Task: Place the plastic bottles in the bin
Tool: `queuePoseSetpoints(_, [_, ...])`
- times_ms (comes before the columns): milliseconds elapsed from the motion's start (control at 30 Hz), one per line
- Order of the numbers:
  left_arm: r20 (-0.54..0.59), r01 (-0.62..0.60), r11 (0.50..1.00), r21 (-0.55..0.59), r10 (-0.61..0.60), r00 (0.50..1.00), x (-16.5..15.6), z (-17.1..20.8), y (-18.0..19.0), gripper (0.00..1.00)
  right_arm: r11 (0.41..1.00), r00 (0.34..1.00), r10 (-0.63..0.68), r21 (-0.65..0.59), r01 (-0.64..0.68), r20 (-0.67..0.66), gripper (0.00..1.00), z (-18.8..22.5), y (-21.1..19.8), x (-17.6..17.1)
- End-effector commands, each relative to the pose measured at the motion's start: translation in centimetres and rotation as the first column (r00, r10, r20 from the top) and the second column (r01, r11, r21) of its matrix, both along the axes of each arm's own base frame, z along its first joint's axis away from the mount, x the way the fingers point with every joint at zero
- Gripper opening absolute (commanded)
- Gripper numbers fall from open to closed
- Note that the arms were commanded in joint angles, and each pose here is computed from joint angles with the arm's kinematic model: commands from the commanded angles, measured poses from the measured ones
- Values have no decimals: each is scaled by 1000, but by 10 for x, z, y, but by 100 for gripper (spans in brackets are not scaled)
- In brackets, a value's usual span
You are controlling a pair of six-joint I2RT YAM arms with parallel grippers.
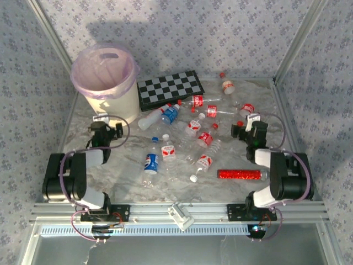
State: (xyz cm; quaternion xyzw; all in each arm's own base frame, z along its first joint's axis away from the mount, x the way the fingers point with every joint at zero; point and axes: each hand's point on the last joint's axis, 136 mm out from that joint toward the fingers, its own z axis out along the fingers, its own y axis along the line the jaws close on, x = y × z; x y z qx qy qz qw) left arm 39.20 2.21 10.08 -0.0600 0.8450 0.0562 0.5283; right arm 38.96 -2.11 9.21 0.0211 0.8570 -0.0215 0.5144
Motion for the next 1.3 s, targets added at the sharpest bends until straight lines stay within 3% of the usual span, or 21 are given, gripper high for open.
queuePoseSetpoints(0, [18, 11, 999, 31, -11, 1000, -5, 45, -10, 100, 999, 1000, -21, 48, 22, -15, 100, 40, 0, -3])
queuePoseSetpoints(167, [-26, 9, 1000, -13, -10, 1000, -46, 75, -32, 100, 968, 968, -183, 138, 208, -172, 100, 65, -7, -50])
queuePoseSetpoints(333, [-43, 21, 970, -242, -33, 999, -98, 96, -52, 95, 926, 895, -230, 197, 322, -382, 100, 70, -3, -108])
queuePoseSetpoints(400, [-75, 28, 941, -336, -57, 996, -114, 94, -62, 94, 906, 869, -248, 214, 364, -428, 100, 73, -8, -114])
queuePoseSetpoints(567, [-95, 120, 807, -578, -212, 973, -129, 93, -107, 93, 854, 836, -161, 351, 385, -524, 94, 64, -16, -68])
queuePoseSetpoints(667, [-63, 185, 758, -626, -285, 956, -130, 102, -127, 94, 824, 850, -137, 418, 383, -508, 88, 56, -26, -28])
queuePoseSetpoints(833, [-66, 209, 737, -643, -326, 943, -125, 104, -138, 94, 808, 854, -82, 467, 359, -514, 86, 36, -26, 27])
queuePoseSetpoints(967, [-39, 233, 691, -684, -354, 934, -121, 108, -149, 94, 790, 854, -55, 500, 355, -518, 75, 21, -26, 57])
queuePoseSetpoints(1267, [-6, 250, 692, -677, -344, 939, -117, 125, -148, 94, 773, 812, -30, 501, 389, -583, 79, -19, -25, 85])
